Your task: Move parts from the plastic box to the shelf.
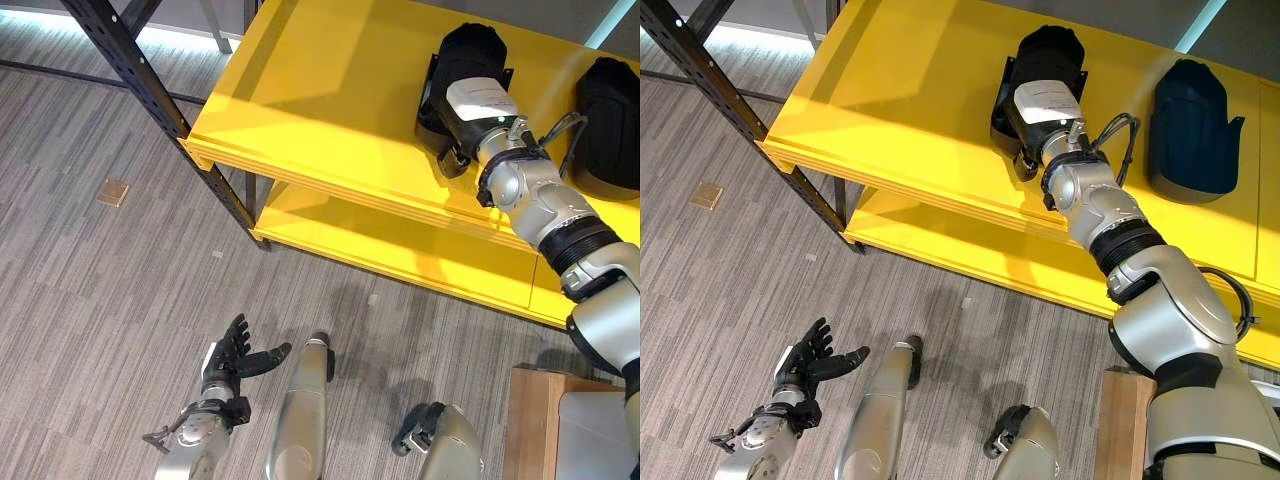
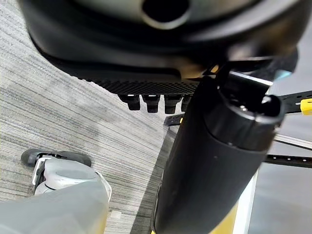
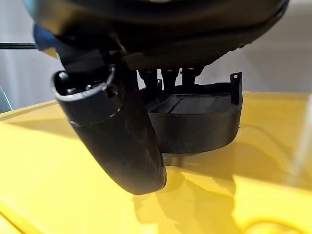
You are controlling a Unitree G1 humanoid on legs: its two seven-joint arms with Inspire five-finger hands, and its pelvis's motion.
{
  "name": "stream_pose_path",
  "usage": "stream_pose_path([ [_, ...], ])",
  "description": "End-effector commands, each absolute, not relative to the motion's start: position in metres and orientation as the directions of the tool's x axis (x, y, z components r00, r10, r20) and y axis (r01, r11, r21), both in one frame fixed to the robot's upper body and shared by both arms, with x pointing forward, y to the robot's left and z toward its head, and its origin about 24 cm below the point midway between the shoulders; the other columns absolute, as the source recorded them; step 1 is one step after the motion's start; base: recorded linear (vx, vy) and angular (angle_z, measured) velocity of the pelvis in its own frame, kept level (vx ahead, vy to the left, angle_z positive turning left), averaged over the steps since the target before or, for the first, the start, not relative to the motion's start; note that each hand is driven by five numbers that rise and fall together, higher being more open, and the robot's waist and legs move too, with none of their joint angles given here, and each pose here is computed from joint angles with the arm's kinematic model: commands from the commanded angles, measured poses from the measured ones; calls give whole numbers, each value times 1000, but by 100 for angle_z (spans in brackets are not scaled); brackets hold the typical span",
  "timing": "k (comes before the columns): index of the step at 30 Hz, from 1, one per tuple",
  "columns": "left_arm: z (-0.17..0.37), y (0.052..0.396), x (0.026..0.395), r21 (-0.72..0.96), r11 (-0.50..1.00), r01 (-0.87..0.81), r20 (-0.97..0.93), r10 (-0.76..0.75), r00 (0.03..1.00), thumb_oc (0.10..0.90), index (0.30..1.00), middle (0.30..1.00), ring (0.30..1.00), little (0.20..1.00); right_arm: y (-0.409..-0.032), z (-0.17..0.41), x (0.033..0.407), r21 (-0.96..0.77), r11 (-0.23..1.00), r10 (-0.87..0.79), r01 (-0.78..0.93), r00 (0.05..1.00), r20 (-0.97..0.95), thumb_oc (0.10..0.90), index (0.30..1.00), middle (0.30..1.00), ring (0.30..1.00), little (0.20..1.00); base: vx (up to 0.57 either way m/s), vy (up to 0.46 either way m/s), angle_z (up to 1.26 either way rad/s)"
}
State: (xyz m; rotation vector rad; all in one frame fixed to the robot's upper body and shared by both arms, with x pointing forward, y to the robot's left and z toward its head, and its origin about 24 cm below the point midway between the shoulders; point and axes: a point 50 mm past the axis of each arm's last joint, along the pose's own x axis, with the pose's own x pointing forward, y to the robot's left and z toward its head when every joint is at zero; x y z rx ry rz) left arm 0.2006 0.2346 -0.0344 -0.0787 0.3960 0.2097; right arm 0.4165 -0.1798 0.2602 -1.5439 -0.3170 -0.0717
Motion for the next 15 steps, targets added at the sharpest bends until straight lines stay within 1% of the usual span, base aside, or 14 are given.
stream_pose_path([
  [1,-10,243,210,-62,975,-213,-254,190,948,900,1000,1000,1000,1000,-179,332,405,-890,153,150,429,880,450,900,1000,1000,1000,1000,0,0,0],
  [3,-10,243,211,-63,975,-215,-257,192,947,900,1000,1000,1000,1000,-176,334,405,-885,192,155,425,877,455,900,1000,1000,1000,1000,0,0,0],
  [7,-10,244,211,-65,972,-227,-258,203,944,900,1000,1000,1000,1000,-165,336,402,-860,309,180,406,863,473,900,1000,1000,1000,1000,0,0,0],
  [9,-12,245,210,-64,971,-232,-266,207,941,900,1000,1000,1000,1000,-162,337,401,-854,338,191,396,859,474,900,1000,1000,1000,1000,0,0,0],
  [11,-12,245,210,-65,970,-235,-268,210,940,900,1000,1000,1000,1000,-157,336,400,-835,406,200,372,855,479,900,1000,1000,1000,1000,0,0,0],
  [15,-11,246,211,-66,969,-236,-268,211,940,900,1000,1000,1000,1000,-150,337,398,-836,416,233,359,846,479,900,1000,1000,1000,1000,0,0,0],
])
